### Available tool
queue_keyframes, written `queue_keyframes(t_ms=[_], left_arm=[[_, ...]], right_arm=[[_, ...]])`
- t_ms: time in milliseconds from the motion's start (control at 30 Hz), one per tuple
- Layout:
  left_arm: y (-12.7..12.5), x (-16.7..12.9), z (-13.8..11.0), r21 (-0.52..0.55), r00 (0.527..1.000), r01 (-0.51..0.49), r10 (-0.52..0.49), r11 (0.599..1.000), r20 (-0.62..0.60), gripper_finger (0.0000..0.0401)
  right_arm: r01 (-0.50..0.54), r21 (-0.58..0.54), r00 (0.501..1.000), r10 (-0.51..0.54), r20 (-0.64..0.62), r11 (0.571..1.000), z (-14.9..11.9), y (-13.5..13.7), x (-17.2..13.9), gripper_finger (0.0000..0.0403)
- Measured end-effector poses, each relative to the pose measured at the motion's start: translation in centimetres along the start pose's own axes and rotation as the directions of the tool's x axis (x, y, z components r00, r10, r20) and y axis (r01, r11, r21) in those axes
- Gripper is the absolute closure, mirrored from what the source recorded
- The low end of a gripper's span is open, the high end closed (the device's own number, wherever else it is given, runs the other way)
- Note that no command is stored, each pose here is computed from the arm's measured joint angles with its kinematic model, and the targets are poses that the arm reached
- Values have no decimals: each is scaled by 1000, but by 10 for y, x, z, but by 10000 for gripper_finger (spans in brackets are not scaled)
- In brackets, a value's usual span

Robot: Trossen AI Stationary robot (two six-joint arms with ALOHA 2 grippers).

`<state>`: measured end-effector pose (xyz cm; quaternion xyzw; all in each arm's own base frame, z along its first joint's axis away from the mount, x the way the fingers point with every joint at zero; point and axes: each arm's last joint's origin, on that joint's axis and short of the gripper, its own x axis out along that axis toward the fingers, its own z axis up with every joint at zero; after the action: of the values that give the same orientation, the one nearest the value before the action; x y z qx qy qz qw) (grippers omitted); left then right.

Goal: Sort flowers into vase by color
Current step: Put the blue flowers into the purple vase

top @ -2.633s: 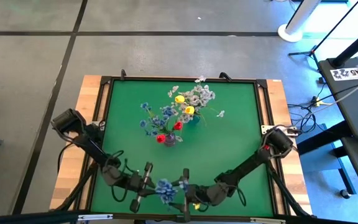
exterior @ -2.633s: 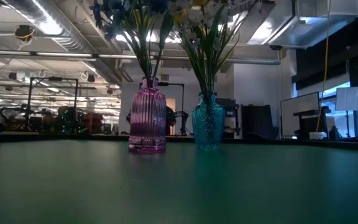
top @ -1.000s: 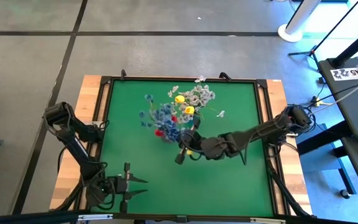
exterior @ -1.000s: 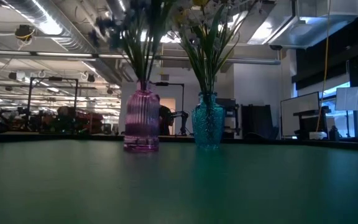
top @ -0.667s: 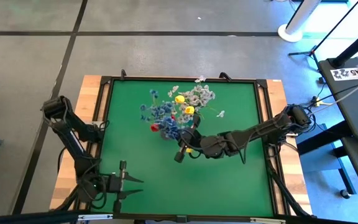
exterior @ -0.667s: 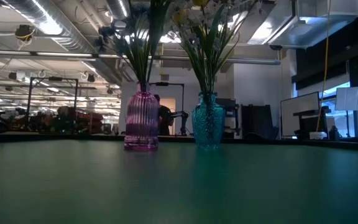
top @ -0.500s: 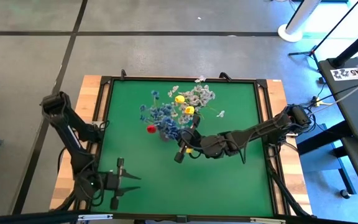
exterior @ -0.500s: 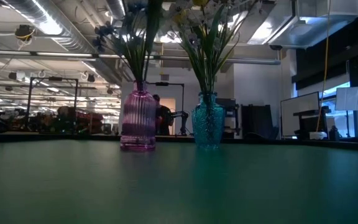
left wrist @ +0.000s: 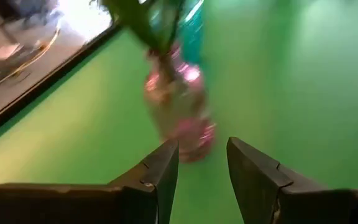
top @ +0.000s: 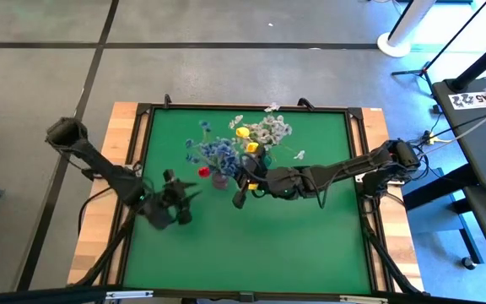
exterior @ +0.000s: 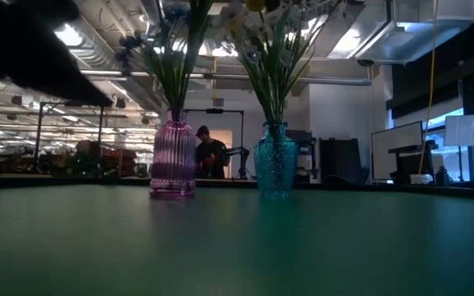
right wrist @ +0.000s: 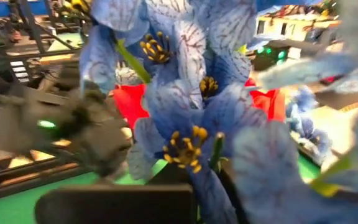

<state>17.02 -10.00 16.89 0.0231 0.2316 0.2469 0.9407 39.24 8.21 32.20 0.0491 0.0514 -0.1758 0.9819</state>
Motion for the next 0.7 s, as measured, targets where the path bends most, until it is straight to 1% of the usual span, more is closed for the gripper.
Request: queue_keyframes(t_ms=[67,100,167,267,367,433,533,700], left_arm=[[13,13,-6,18,998,-28,29,999,-58,268],[17,20,-7,27,996,-21,23,999,-90,268],[24,31,-7,29,991,30,-26,999,-134,268],[30,43,-6,33,981,104,-97,994,-168,268],[36,50,-3,46,977,119,-109,992,-185,268],[37,51,-1,59,976,124,-111,990,-188,268],[35,50,9,91,973,152,-133,984,-188,268],[43,36,27,141,954,142,-98,980,-283,268]], right_arm=[[-8,14,1000,8,-10,1000,0,-3,2,392],[-3,14,1000,3,-13,1000,0,-4,3,392],[4,14,1000,-4,-16,1000,0,-7,4,391],[-6,19,1000,7,-18,1000,0,-9,6,391],[-17,21,1000,17,-22,1000,0,-12,8,391],[-26,21,999,26,-26,999,0,-12,8,391],[-36,22,999,37,-28,999,0,-14,10,391],[-40,13,999,41,-25,999,1,-13,9,391]])
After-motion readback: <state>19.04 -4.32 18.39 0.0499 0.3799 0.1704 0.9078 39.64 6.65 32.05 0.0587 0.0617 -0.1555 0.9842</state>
